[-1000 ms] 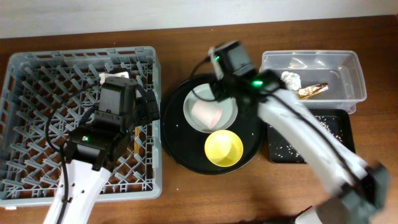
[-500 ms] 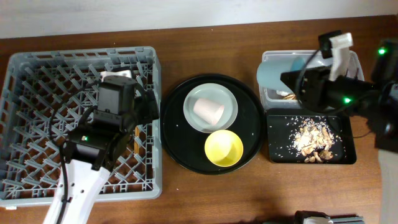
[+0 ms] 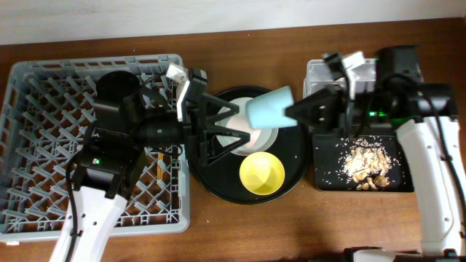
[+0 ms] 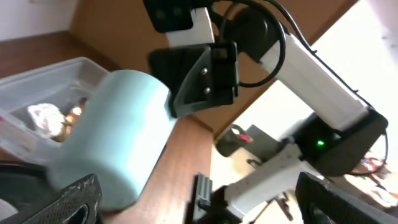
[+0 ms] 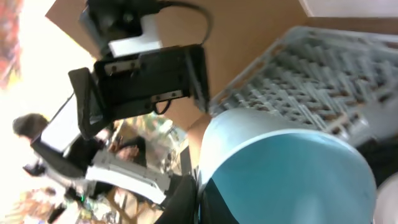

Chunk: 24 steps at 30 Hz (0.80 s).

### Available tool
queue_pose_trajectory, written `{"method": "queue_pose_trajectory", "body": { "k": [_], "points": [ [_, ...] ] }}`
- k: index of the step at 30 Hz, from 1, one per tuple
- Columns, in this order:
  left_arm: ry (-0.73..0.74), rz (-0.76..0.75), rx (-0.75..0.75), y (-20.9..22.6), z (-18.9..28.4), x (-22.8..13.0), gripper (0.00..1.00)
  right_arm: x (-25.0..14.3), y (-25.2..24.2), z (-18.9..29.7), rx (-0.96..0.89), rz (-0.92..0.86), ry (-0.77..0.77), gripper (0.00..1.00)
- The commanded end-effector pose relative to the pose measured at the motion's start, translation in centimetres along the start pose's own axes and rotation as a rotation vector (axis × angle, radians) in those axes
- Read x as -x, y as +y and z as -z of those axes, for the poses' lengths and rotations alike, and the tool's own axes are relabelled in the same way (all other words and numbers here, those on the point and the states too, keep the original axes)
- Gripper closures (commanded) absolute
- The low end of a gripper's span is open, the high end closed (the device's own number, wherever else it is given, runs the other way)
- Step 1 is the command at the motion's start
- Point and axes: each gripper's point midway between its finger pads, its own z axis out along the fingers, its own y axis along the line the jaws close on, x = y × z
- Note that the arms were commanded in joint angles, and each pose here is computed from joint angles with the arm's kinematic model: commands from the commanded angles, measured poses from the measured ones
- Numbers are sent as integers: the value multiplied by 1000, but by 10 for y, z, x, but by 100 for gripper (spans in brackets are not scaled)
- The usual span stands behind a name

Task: Sort waste into correct bins and load items into the dishwasher rack
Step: 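Lift the blue cup and pass it to the left gripper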

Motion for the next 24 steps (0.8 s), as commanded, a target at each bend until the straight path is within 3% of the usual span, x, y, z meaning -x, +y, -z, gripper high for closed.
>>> {"method": "queue_pose_trajectory", "body": {
  "k": [1, 11, 18, 24],
  "points": [
    [29, 73, -46, 6, 2, -6, 1, 3, 27, -14, 102, 102, 6, 96],
    [39, 209, 24, 62, 10, -19, 3, -2, 34, -23, 132, 74, 32, 96],
    [34, 213, -28, 55, 19, -16, 5, -5, 39, -32, 161, 93, 53, 96],
    [71, 206, -211, 23, 23, -19, 7, -4, 39, -33, 166, 120, 54, 96]
  ]
}}
